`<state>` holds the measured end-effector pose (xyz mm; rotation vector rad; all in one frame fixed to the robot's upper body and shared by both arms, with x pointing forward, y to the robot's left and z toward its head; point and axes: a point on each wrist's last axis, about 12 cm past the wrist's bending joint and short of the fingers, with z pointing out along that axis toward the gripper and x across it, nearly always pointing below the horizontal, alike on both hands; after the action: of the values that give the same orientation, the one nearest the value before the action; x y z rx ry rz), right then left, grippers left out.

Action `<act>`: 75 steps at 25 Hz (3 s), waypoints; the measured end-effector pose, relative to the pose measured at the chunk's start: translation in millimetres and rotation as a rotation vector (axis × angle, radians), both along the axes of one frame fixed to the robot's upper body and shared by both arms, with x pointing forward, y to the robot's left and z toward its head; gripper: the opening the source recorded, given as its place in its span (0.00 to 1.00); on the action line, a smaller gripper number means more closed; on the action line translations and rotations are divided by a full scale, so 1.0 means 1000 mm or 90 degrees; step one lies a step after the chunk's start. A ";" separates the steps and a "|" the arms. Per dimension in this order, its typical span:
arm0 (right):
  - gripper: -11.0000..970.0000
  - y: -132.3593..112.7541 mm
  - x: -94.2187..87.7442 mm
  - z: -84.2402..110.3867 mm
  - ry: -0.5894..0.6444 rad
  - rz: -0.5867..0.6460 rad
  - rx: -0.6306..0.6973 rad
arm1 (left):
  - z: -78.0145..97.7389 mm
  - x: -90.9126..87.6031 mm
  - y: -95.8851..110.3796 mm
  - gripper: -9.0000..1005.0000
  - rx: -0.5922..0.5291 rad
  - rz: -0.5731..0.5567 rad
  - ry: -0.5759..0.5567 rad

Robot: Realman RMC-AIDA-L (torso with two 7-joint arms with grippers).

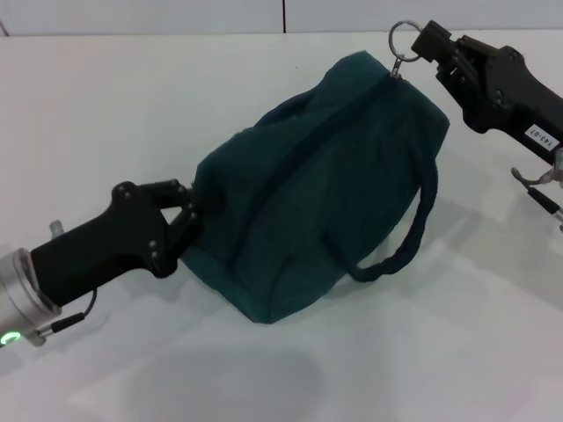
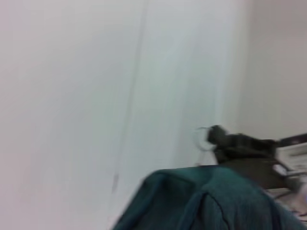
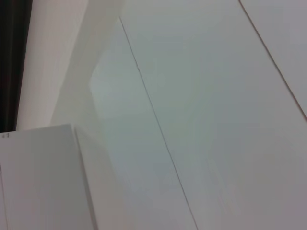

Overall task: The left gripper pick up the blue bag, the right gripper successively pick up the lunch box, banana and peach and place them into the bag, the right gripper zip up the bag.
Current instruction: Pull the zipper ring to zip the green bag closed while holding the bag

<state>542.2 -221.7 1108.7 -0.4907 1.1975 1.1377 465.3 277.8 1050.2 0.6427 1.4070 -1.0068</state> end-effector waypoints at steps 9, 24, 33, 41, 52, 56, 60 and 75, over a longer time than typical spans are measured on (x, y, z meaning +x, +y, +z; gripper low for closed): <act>0.02 -0.002 0.006 -0.004 0.055 -0.015 0.013 | 0.003 0.006 0.003 0.17 -0.034 0.055 -0.011; 0.02 -0.010 0.013 -0.013 0.159 -0.054 0.058 | 0.135 0.103 -0.026 0.71 0.160 -0.117 0.098; 0.02 -0.010 0.016 -0.013 0.167 -0.060 0.056 | 0.216 0.105 -0.116 0.70 0.437 -0.122 0.168; 0.02 -0.009 0.016 -0.013 0.168 -0.057 0.055 | 0.214 0.101 -0.140 0.68 0.517 -0.110 0.184; 0.02 -0.009 0.016 -0.013 0.168 -0.055 0.054 | 0.198 0.102 -0.141 0.67 0.576 -0.075 0.179; 0.02 -0.009 0.016 -0.013 0.169 -0.055 0.054 | 0.196 0.101 -0.138 0.59 0.571 -0.067 0.158; 0.02 -0.009 0.016 -0.014 0.173 -0.056 0.053 | 0.197 0.101 -0.136 0.43 0.567 -0.065 0.152; 0.02 -0.019 0.015 -0.020 0.198 -0.091 0.072 | 0.197 0.095 -0.138 0.10 0.564 -0.112 0.135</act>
<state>556.9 -240.4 1088.3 -0.1412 1.4023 1.1790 559.9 140.3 1247.3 1.3489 2.0148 -0.5480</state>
